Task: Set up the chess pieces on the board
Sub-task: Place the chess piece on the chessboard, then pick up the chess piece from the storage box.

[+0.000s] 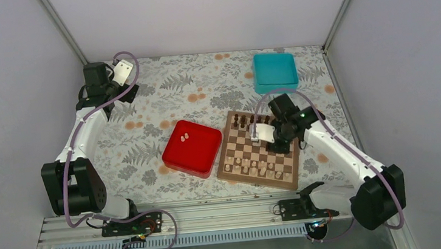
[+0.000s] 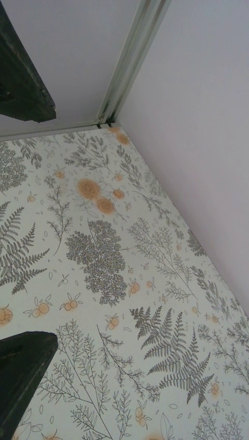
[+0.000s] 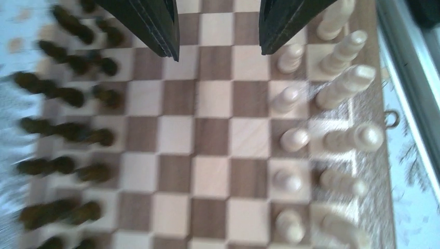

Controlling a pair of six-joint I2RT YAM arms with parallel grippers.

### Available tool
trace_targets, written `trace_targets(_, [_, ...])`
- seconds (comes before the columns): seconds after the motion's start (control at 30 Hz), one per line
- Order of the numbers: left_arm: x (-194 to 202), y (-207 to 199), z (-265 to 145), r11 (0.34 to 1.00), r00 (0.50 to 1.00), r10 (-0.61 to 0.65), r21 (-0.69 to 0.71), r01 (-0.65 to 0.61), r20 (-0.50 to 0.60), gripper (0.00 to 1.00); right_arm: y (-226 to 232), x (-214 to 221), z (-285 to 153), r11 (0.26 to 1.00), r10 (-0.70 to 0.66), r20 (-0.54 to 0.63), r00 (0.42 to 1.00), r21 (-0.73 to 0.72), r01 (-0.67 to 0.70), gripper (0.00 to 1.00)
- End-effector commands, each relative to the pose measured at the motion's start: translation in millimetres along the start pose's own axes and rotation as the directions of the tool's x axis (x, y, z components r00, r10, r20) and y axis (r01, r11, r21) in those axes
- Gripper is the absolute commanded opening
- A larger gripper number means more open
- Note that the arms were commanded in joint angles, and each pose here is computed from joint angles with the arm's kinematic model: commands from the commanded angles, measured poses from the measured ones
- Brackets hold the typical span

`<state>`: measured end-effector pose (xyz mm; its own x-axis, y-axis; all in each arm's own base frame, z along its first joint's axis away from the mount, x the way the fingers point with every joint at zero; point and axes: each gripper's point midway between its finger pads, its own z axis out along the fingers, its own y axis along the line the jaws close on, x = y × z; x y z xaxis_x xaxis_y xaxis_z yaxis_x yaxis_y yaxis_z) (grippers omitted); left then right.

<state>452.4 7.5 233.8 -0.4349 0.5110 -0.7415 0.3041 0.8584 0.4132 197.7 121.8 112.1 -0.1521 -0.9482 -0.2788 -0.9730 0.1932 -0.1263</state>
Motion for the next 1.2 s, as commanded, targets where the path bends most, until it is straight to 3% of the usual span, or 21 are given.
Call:
trace_targets(0.0, [-7, 2, -3, 1.0, 1.0, -0.006, 0.007, 0.006, 0.02, 1.0, -27, -37, -20, 0.999, -0.032, 0.059, 0.998, 0.04, 0.03, 0.41])
trace_targets(0.33, [-7, -2, -1, 1.0, 1.0, -0.003, 0.027, 0.002, 0.021, 1.0, -57, -217, -19, 0.979, -0.2, 0.28, 0.939, 0.083, 0.184, 0.45])
trace_targets(0.43, [-10, -2, -2, 0.999, 1.0, -0.002, 0.034, 0.001, 0.024, 1.0, -50, -244, 18, 0.967, -0.25, 0.268, 0.93, 0.028, 0.252, 0.46])
trace_targets(0.73, [-12, -4, -6, 0.999, 0.999, -0.003, 0.044, 0.002, 0.039, 1.0, -38, -282, 104, 0.932, -0.341, 0.254, 0.905, -0.034, 0.361, 0.48])
trace_targets(1.17, [-14, -8, -7, 0.998, 0.998, -0.005, 0.059, 0.002, 0.057, 1.0, -43, -295, 146, 0.925, -0.368, 0.239, 0.899, -0.007, 0.38, 0.5])
